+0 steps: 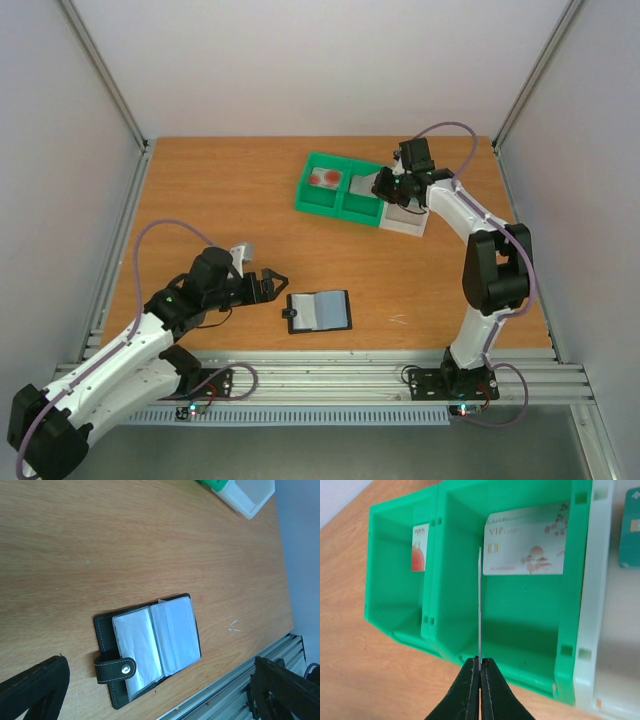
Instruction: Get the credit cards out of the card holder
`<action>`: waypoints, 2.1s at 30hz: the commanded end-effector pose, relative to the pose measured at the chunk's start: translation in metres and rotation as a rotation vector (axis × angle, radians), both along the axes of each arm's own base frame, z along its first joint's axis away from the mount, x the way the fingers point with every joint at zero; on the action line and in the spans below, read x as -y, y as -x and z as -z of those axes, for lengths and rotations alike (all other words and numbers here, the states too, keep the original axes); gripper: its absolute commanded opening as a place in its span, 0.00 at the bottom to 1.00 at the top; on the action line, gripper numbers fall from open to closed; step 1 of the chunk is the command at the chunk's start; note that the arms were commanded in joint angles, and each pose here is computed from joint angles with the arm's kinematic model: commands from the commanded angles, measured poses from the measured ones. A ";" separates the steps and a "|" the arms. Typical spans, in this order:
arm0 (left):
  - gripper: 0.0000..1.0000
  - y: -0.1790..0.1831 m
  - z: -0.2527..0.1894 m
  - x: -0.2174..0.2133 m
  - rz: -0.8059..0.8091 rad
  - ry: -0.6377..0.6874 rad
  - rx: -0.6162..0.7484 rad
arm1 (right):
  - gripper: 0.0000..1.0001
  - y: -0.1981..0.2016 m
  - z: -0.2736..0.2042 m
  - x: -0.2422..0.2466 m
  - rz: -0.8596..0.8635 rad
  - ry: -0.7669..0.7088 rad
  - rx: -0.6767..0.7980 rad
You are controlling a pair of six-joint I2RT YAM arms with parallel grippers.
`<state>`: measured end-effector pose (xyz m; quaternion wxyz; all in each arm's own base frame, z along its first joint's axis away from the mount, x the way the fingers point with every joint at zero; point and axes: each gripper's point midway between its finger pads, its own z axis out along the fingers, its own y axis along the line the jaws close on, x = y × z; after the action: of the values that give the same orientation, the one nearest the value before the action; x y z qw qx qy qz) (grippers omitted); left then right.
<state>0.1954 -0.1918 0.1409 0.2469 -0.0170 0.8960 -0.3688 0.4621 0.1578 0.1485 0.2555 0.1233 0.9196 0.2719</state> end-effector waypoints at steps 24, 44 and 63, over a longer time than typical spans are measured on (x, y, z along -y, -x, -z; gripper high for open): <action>0.99 -0.006 0.005 -0.004 -0.054 0.022 0.017 | 0.01 -0.066 0.039 -0.008 -0.006 -0.109 -0.075; 0.89 -0.003 0.037 -0.001 -0.020 -0.058 -0.098 | 0.18 -0.060 0.023 0.025 0.081 0.035 -0.112; 0.62 -0.006 0.082 0.026 0.016 0.020 -0.238 | 0.30 0.092 -0.014 -0.020 -0.086 -0.099 -0.151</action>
<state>0.1898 -0.2053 0.0515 0.1176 -0.0612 0.9299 -0.3430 0.4116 0.1595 0.1684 0.1957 0.1414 0.9225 0.3011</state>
